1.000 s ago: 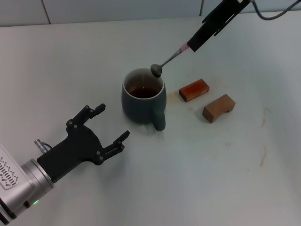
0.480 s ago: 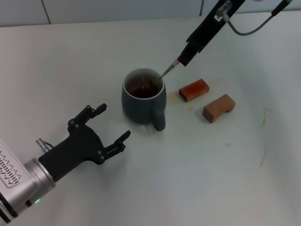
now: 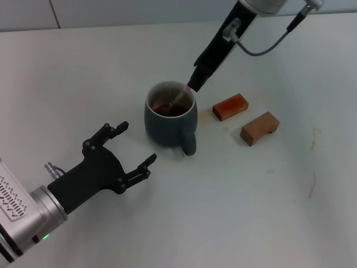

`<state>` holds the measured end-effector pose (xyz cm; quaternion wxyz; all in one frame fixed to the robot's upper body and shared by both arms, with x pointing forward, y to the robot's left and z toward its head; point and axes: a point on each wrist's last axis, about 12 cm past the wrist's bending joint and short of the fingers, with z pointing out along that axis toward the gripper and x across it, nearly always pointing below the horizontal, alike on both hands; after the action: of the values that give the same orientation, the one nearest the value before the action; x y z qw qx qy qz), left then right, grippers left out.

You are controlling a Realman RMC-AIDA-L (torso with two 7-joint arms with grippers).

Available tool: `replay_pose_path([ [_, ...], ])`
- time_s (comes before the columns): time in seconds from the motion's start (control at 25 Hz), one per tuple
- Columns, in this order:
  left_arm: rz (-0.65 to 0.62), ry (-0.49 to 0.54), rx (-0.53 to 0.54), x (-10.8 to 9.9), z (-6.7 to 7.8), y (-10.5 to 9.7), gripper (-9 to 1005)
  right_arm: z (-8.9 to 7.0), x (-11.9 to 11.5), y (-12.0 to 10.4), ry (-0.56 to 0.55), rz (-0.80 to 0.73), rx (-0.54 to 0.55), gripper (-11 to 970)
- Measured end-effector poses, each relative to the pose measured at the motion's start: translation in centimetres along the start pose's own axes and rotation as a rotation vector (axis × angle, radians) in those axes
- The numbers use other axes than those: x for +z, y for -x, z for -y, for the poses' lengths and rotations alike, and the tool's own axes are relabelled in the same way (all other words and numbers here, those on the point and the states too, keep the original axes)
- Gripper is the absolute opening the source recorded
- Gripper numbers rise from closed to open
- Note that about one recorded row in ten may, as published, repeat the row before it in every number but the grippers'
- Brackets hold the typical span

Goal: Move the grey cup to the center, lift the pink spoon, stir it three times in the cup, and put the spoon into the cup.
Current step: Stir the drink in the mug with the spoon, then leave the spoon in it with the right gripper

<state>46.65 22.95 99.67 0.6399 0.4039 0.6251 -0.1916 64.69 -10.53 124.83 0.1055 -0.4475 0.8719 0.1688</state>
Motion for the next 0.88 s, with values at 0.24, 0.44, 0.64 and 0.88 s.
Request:
replay_pose_path([
  [0.24, -0.001, -0.007, 0.001, 0.0, 0.1, 0.0, 847, 0.3, 0.3, 0.8, -0.071, -0.002, -0.018, 185],
  [0.44, -0.006, -0.005, -0.002, -0.2, 0.3, -0.1, 846, 1.0, -0.2, 0.5, -0.106, -0.010, -0.004, 194],
  [0.64, -0.006, -0.006, 0.000, -0.3, 0.3, -0.1, 846, 0.8, -0.3, 0.1, -0.083, -0.045, 0.004, 203],
  [0.88, -0.002, -0.009, 0.003, -0.2, 0.4, -0.1, 846, -0.7, 0.4, 1.1, -0.055, -0.048, -0.034, 214],
])
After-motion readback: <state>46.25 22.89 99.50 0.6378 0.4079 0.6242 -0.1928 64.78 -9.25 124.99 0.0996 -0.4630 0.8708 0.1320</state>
